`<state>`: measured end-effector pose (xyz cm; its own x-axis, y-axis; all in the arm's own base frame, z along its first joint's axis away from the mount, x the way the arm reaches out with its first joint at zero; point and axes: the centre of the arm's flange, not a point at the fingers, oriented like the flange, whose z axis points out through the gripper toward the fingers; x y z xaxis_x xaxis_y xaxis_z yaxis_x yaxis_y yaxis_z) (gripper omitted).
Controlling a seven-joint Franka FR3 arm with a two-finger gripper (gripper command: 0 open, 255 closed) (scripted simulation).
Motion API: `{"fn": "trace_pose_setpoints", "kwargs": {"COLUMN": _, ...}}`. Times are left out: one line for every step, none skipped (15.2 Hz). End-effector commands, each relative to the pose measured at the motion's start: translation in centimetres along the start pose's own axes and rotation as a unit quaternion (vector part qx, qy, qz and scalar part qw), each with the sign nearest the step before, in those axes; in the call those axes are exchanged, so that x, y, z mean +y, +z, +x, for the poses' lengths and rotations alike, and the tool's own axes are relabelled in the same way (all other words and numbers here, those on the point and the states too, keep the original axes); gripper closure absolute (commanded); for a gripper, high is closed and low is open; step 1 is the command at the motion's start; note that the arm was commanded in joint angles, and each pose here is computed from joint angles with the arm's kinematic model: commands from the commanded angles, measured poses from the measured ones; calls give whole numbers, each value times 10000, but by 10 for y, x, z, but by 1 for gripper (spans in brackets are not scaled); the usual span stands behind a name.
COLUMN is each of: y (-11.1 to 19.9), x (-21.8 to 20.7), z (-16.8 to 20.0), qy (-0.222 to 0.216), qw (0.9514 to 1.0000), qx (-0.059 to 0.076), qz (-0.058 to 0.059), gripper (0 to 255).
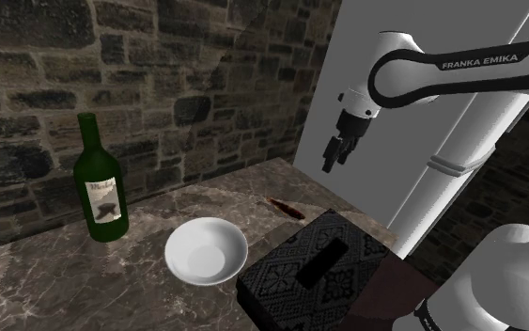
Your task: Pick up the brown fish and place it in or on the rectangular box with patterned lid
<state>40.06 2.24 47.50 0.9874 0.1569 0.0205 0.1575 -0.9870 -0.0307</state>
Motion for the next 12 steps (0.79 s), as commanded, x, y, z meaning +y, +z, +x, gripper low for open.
{"fn": "trace_pose_setpoints", "kwargs": {"y": 25, "x": 1, "z": 14, "qy": -166, "qw": 9999, "qx": -29, "qz": -14, "gripper": 0}}
{"fn": "trace_pose_setpoints", "kwargs": {"y": 36, "x": 2, "z": 22, "qy": -245, "qw": 9997, "qx": -47, "qz": -19, "gripper": 0}}
{"fn": "trace_pose_setpoints", "kwargs": {"y": 48, "x": 3, "z": 29, "qy": -323, "qw": 9995, "qx": -65, "qz": -25, "gripper": 0}}
{"fn": "trace_pose_setpoints", "kwargs": {"y": 59, "x": 4, "z": 36, "qy": -402, "qw": 9992, "qx": -84, "qz": -31, "gripper": 0}}
{"fn": "trace_pose_setpoints", "kwargs": {"y": 70, "x": 5, "z": 44, "qy": -481, "qw": 9988, "qx": -102, "qz": -36, "gripper": 0}}
{"fn": "trace_pose_setpoints", "kwargs": {"y": 82, "x": 6, "z": 51, "qy": -560, "qw": 9984, "qx": -120, "qz": -42, "gripper": 0}}
{"fn": "trace_pose_setpoints", "kwargs": {"y": 93, "x": 7, "z": 58, "qy": -638, "qw": 9979, "qx": -138, "qz": -47, "gripper": 0}}
{"fn": "trace_pose_setpoints", "kwargs": {"y": 104, "x": 7, "z": 65, "qy": -717, "qw": 9973, "qx": -157, "qz": -53, "gripper": 0}}
{"fn": "trace_pose_setpoints", "kwargs": {"y": 116, "x": 8, "z": 72, "qy": -796, "qw": 9967, "qx": -175, "qz": -59, "gripper": 0}}
{"fn": "trace_pose_setpoints", "kwargs": {"y": 127, "x": 8, "z": 80, "qy": -874, "qw": 9960, "qx": -193, "qz": -64, "gripper": 0}}
{"fn": "trace_pose_setpoints", "kwargs": {"y": 139, "x": 8, "z": 87, "qy": -953, "qw": 9952, "qx": -211, "qz": -70, "gripper": 0}}
{"fn": "trace_pose_setpoints", "kwargs": {"y": 150, "x": 9, "z": 94, "qy": -1031, "qw": 9944, "qx": -229, "qz": -76, "gripper": 0}}
